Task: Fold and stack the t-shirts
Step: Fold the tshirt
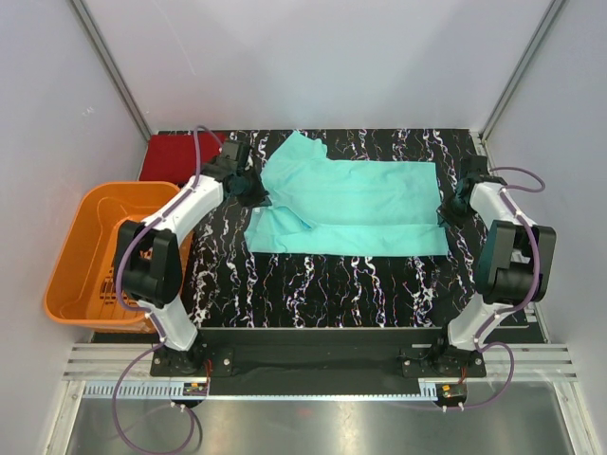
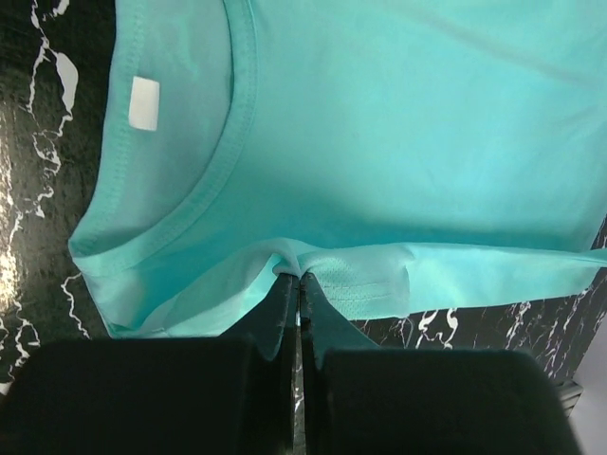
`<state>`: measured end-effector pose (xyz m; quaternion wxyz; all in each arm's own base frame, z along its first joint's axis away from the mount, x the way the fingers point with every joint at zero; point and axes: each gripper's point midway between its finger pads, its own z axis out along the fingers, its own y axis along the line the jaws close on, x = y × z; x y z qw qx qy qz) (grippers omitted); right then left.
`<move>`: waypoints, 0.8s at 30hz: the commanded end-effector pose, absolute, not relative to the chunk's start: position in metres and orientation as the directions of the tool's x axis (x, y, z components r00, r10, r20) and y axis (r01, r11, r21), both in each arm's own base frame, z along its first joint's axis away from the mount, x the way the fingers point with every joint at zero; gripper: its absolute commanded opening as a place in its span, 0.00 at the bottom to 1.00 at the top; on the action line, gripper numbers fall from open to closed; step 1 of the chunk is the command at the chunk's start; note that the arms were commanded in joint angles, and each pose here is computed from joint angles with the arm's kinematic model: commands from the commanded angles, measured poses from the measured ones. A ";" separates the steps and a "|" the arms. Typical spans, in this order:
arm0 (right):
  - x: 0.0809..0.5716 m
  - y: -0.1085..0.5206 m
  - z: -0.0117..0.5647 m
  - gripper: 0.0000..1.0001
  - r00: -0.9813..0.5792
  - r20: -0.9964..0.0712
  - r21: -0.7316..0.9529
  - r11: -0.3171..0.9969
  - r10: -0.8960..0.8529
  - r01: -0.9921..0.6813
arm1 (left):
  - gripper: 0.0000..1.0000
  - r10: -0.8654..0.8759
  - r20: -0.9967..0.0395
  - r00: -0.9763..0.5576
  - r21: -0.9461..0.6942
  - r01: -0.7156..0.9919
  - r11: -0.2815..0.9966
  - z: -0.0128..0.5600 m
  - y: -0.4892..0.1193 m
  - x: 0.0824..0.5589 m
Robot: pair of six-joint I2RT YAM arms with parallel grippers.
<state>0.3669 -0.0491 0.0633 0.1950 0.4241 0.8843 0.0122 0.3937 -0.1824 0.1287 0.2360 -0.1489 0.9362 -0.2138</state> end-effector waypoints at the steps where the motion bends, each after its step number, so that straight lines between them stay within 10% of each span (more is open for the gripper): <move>1: 0.388 -0.056 0.081 0.00 -0.540 -0.383 0.231 0.644 0.750 0.730 | 0.00 -0.391 -0.441 -0.808 -0.506 -0.136 0.852 0.155 -0.183 0.418; 24: 0.393 -0.061 0.060 0.00 -0.531 -0.347 0.217 0.617 0.773 0.756 | 0.00 -0.368 -0.384 -0.847 -0.505 -0.141 0.851 0.121 -0.198 0.453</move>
